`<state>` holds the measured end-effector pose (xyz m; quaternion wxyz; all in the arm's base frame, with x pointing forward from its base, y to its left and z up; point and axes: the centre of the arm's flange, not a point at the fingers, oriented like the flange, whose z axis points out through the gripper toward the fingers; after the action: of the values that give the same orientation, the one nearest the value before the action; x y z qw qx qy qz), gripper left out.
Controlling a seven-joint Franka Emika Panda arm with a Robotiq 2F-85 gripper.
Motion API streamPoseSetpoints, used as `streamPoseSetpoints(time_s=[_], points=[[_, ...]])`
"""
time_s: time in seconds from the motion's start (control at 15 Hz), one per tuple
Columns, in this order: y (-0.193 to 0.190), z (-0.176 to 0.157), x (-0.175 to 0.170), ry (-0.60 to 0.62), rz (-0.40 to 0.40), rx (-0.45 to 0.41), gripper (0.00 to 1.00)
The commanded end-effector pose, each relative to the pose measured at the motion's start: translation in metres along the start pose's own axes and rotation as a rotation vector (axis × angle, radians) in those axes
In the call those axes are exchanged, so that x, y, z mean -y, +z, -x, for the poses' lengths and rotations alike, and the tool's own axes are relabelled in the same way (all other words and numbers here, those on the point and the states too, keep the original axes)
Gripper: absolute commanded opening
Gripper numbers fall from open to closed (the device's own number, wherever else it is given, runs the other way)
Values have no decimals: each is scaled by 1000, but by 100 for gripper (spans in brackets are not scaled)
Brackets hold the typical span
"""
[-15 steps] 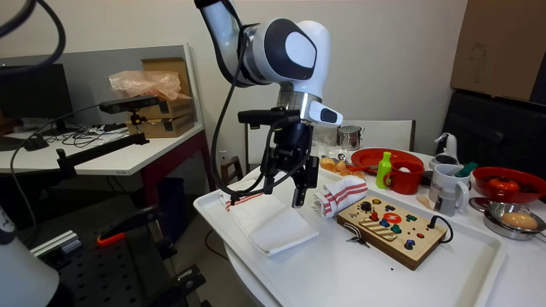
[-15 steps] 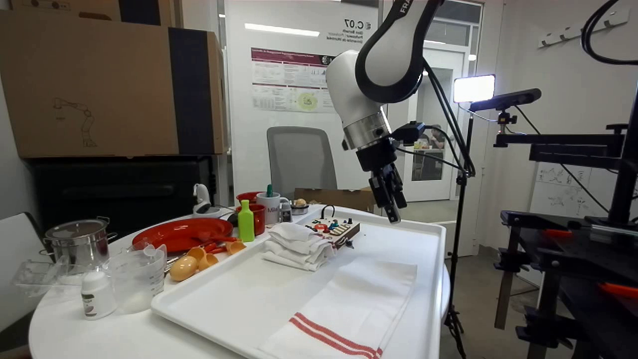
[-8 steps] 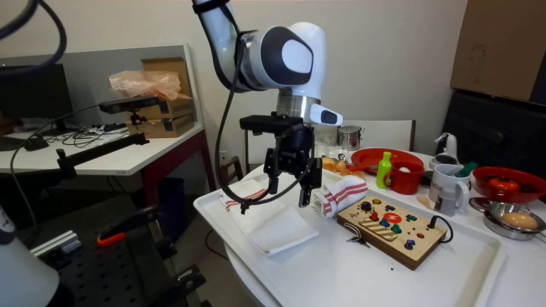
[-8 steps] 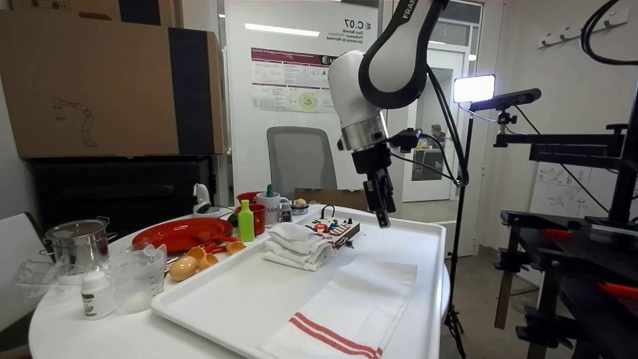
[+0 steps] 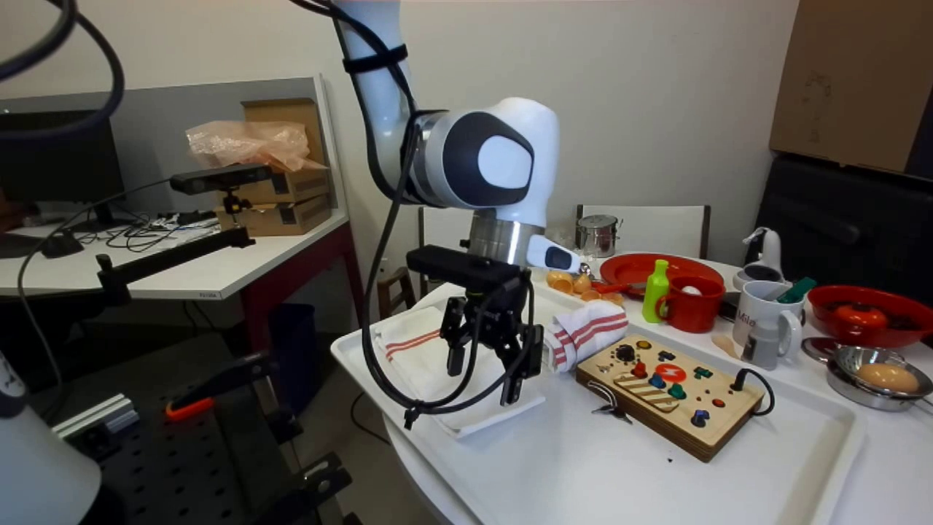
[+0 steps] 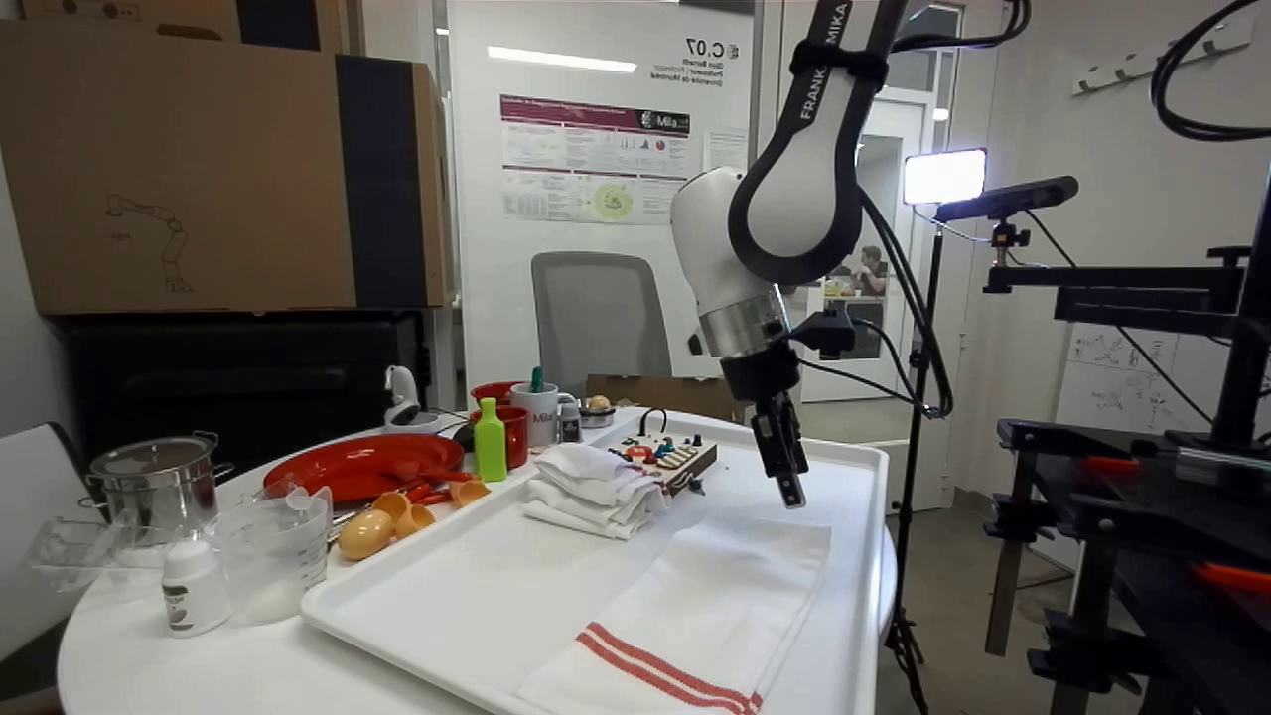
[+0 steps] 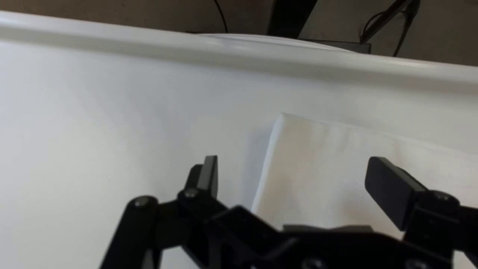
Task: Fold the towel
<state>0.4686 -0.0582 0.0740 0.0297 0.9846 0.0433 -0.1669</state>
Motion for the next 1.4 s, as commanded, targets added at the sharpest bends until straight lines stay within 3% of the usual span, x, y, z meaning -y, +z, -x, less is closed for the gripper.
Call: streamPoseSetpoints(time_s=[0.0,0.6,1.33], points=[[14,-12,-10,-3,-53,-12,100],[34,-29,-20,33,-123,-2,100],[36,-52,-16,15,-82,-8,100]])
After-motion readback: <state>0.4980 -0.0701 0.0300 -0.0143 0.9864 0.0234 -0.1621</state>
